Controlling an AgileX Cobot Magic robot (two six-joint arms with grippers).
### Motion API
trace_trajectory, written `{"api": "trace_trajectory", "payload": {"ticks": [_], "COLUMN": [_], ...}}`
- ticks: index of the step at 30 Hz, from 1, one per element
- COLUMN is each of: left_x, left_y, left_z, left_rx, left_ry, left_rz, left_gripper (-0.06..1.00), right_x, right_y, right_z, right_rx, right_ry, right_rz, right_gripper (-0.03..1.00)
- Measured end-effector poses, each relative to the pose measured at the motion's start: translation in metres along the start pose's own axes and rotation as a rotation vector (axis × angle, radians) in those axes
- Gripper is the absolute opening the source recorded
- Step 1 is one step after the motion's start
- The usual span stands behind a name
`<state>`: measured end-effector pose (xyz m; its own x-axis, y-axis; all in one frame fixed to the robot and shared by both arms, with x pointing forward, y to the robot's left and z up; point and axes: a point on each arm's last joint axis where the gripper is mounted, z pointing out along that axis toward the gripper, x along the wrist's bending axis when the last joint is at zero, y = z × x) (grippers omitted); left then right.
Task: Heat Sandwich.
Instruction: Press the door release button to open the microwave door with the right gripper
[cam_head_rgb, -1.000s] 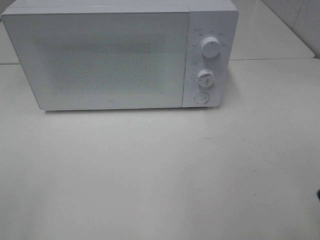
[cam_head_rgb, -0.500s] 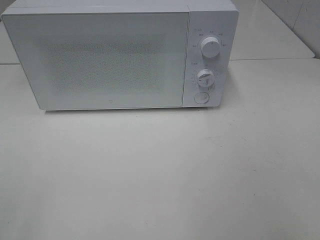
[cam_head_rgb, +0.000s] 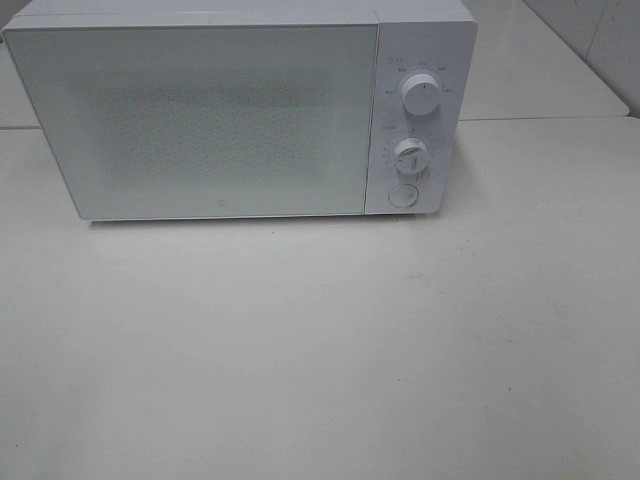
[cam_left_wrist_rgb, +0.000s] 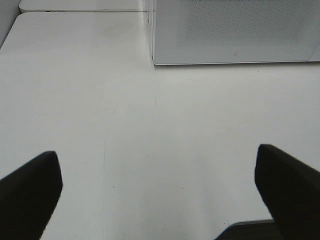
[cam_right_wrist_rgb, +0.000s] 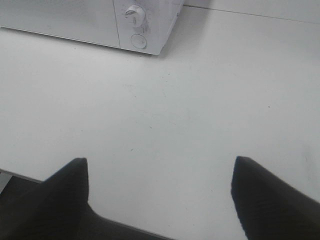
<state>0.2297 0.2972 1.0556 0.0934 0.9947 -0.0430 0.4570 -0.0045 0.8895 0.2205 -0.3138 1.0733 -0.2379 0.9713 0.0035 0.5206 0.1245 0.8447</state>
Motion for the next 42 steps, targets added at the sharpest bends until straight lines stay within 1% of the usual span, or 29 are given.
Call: {"api": "trace_trajectory", "payload": {"ticks": [4,8,12,15,36,42], "left_x": [0.000,0.000,0.000,0.000,0.000,0.000], "left_y": [0.000,0.000,0.000,0.000,0.000,0.000], "left_z": [0.000,0.000,0.000,0.000,0.000,0.000], "left_rx": [0.000,0.000,0.000,0.000,0.000,0.000], "left_ry": [0.000,0.000,0.000,0.000,0.000,0.000], "left_rz": [0.000,0.000,0.000,0.000,0.000,0.000], "left_gripper": [0.97,0.97,0.97,0.97,0.97,0.97], "right_x": [0.001,0.002,0.003,0.004,0.004,0.005], "right_y": [-0.015,-0.018,-0.015,-0.013,-0.014,-0.005], "right_z": [0.010,0.013,0.014,0.020,0.024,0.015], "right_rx": [0.022,0.032,0.001,-0.041,-0.052,-0.097], "right_ry": [-0.053,-0.083,-0.102,-0.126,-0.135,-0.124], "right_rz": [0.033,0.052,0.068,0.081,0.088,0.094], "right_gripper": [0.75,0.75,0.75,0.75,0.75,0.75]}}
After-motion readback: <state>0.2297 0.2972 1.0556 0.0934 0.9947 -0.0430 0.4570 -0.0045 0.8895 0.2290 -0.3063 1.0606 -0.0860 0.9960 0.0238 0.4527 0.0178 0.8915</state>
